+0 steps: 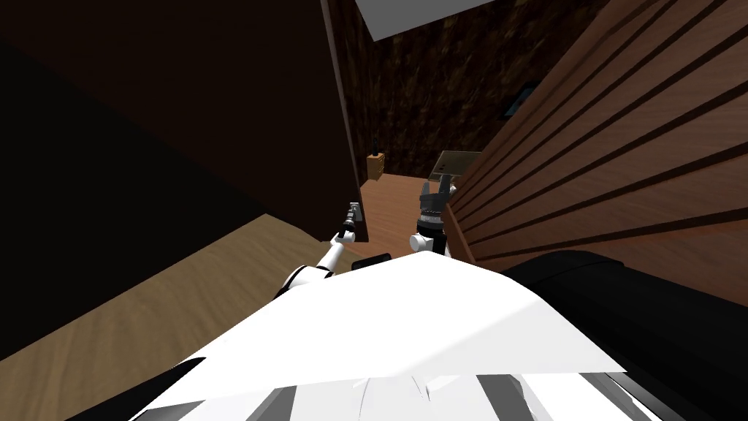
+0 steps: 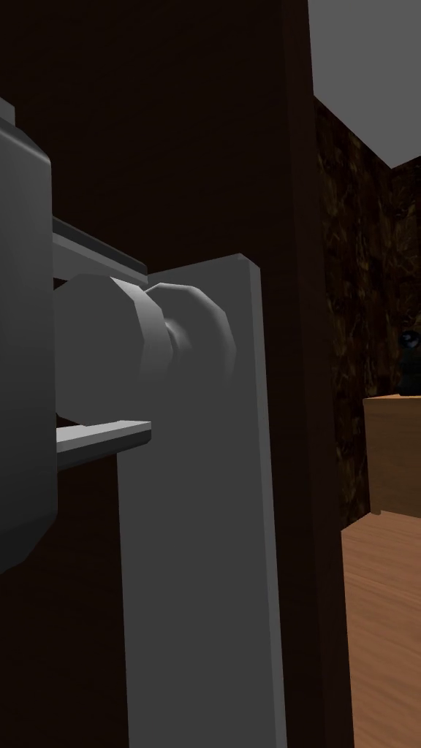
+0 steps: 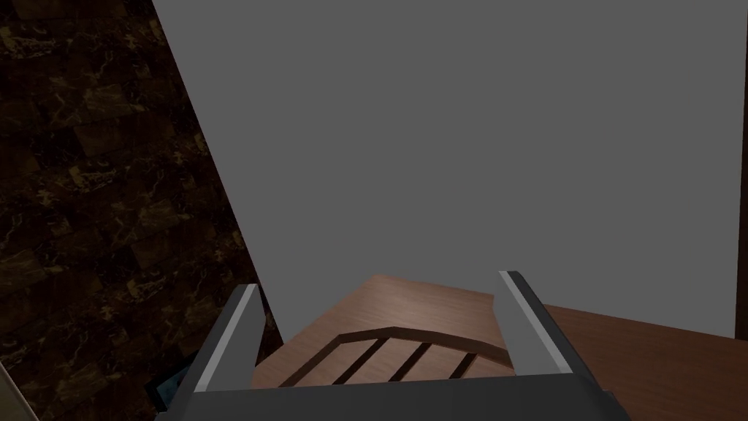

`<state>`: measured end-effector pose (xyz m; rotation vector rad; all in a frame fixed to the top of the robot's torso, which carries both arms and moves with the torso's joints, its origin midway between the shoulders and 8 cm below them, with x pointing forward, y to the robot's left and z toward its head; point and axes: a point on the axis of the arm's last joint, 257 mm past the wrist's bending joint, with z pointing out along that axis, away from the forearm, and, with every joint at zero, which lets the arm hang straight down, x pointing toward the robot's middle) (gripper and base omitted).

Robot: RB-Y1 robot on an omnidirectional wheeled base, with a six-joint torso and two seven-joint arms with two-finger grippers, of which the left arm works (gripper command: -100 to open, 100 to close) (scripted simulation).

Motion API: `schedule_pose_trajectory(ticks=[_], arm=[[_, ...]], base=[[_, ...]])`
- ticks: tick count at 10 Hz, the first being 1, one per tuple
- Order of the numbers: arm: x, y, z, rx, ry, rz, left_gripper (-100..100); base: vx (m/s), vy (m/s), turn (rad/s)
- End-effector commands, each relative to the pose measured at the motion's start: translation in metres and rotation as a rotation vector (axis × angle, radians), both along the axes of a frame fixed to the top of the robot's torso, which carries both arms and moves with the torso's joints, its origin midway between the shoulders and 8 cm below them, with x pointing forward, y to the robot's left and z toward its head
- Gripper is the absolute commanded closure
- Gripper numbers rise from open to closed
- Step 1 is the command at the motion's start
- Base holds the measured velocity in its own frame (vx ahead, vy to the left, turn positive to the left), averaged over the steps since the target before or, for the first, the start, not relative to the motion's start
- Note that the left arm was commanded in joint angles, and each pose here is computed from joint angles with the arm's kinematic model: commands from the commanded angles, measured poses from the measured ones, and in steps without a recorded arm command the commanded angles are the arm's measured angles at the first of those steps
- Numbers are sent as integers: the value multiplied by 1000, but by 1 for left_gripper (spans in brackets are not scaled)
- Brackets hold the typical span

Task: Push the door open

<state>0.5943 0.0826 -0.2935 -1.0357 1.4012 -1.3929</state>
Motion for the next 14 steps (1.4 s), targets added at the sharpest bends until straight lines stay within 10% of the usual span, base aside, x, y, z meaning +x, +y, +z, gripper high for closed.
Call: schedule_pose_trajectory(ticks=[1, 14], arm=[[-1, 0, -3, 1, 6, 0, 100], [10, 60, -6, 9, 14, 101, 100]], base=[[-28, 11, -5], [93, -67, 28]])
